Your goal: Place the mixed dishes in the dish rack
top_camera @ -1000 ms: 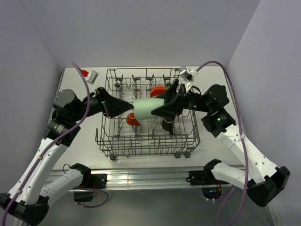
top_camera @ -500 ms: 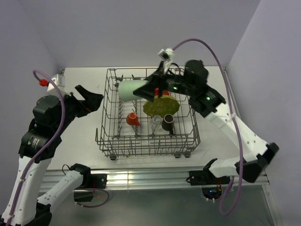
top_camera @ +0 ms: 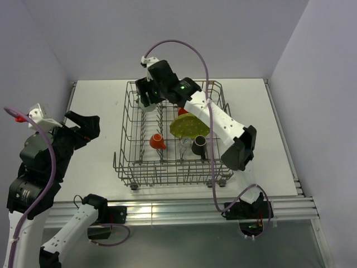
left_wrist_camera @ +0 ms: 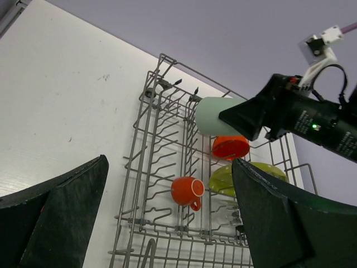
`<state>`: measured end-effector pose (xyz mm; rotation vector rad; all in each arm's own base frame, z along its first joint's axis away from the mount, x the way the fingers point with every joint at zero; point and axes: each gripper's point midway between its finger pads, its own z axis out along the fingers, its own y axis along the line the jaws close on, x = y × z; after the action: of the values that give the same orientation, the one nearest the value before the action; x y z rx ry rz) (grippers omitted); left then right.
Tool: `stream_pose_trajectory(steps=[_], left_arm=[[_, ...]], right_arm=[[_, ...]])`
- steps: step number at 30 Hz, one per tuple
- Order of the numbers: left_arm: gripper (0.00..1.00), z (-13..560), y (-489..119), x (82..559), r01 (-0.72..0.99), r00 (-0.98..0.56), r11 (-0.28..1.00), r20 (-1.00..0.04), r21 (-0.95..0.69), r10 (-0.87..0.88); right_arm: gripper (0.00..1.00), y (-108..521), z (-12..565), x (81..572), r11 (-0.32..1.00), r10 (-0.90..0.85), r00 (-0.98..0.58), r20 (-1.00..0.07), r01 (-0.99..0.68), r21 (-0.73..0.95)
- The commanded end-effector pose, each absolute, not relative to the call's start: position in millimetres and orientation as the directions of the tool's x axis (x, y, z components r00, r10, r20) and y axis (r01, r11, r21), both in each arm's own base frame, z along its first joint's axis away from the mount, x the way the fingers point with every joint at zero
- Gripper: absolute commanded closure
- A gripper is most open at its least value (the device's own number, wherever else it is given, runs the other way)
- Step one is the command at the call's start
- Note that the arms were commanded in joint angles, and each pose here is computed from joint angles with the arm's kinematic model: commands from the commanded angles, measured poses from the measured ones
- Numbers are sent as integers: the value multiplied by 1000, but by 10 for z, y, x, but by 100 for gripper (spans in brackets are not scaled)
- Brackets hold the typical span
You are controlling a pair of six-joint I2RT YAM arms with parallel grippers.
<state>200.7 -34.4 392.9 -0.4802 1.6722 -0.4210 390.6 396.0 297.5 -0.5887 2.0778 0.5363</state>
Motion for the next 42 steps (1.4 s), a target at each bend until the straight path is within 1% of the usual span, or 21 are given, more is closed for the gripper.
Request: stream_pose_trajectory(steps=[1, 9, 23, 42], left_arm=[[1, 3834, -317, 2083, -113, -151, 862, -849, -494, -507], [1, 3718, -400, 2157, -94, -175, 861, -843, -500, -508], [1, 3713, -452, 2167, -71, -187, 861, -841, -504, -507], [1, 3616, -523, 2218, -61, -220, 859, -833, -508, -508]], right_arm=[[100, 3760, 3036, 3955, 858, -272, -474, -837, -513, 12], [100, 3586, 2547, 3994, 879, -367, -537, -759, -467, -94], [100, 3715, 2199, 4083, 862, -388, -570, -724, -502, -68], [100, 3675, 1669, 4141, 868, -405, -642, -651, -494, -52]])
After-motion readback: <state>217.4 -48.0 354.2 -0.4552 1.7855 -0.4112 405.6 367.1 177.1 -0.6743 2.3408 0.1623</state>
